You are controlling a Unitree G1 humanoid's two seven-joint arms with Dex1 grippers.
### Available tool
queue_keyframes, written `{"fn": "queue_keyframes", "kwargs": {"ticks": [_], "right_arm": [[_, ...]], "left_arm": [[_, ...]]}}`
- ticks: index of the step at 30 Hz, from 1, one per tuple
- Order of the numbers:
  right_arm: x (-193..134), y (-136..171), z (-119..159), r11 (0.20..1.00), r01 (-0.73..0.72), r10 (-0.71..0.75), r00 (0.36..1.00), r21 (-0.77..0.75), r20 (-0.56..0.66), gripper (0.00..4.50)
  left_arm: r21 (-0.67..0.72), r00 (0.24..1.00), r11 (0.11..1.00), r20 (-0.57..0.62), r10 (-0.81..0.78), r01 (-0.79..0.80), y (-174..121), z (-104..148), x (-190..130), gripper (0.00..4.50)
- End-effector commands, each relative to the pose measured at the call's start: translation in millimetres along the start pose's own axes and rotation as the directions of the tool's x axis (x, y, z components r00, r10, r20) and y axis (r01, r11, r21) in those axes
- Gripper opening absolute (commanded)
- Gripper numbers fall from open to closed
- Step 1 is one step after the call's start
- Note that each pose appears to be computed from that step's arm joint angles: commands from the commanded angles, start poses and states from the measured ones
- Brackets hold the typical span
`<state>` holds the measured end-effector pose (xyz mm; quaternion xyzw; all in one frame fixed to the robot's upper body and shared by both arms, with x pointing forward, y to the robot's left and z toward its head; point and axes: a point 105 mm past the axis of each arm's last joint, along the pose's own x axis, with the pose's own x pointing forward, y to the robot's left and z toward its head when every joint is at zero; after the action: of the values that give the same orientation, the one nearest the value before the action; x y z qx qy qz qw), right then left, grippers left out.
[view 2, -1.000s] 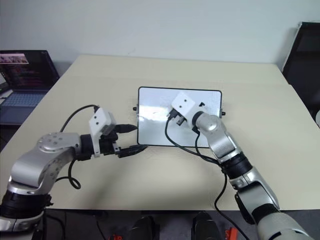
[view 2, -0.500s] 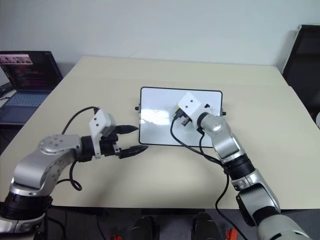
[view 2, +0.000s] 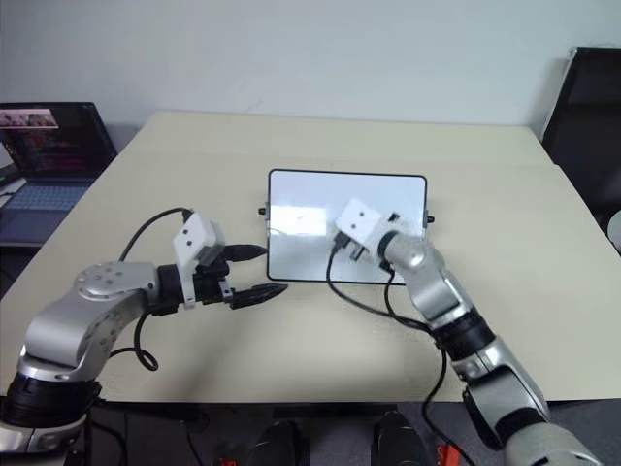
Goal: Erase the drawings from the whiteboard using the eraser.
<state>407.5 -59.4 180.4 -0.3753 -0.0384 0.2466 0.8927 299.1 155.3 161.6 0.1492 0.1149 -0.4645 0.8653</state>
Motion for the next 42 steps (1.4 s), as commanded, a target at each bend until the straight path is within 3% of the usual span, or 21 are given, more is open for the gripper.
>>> {"fn": "queue_keyframes", "kwargs": {"ticks": [1,5,7,13,18,26,34,42], "right_arm": [[-3,-5,-14,1.000,0.009,-0.010,0.999,-0.009,-0.040,1.00],[-17,40,-27,0.973,-0.229,0.230,0.970,0.019,-0.077,1.00],[-22,51,-25,0.963,-0.270,0.271,0.960,0.027,-0.067,1.00],[-21,27,-10,0.987,-0.139,0.140,0.990,0.079,0.000,1.00],[-40,26,14,0.938,-0.229,0.203,0.971,0.262,0.122,1.00],[-80,44,20,0.855,-0.369,0.322,0.929,0.365,0.183,1.00],[-83,54,18,0.825,-0.375,0.313,0.926,0.423,0.211,1.00],[-79,56,22,0.827,-0.386,0.313,0.920,0.410,0.236,1.00]], "left_arm": [[0.030,1.000,0.999,0.020,0.008,-0.009,-1,8,-4,4.50],[-0.013,0.999,0.999,0.003,0.043,-0.043,5,-3,-9,4.50],[-0.013,0.998,0.998,-0.031,0.061,-0.062,7,-13,-13,4.50],[-0.044,0.990,0.990,-0.027,0.135,-0.136,21,-21,-26,4.50],[-0.052,0.975,0.974,-0.034,0.220,-0.222,39,-32,-42,4.50],[-0.052,0.961,0.961,0.045,0.273,-0.270,47,-24,-51,4.50],[-0.057,0.951,0.958,0.114,0.286,-0.281,52,-7,-51,4.50],[-0.036,0.959,0.963,0.092,0.268,-0.266,48,-9,-52,4.50]]}}
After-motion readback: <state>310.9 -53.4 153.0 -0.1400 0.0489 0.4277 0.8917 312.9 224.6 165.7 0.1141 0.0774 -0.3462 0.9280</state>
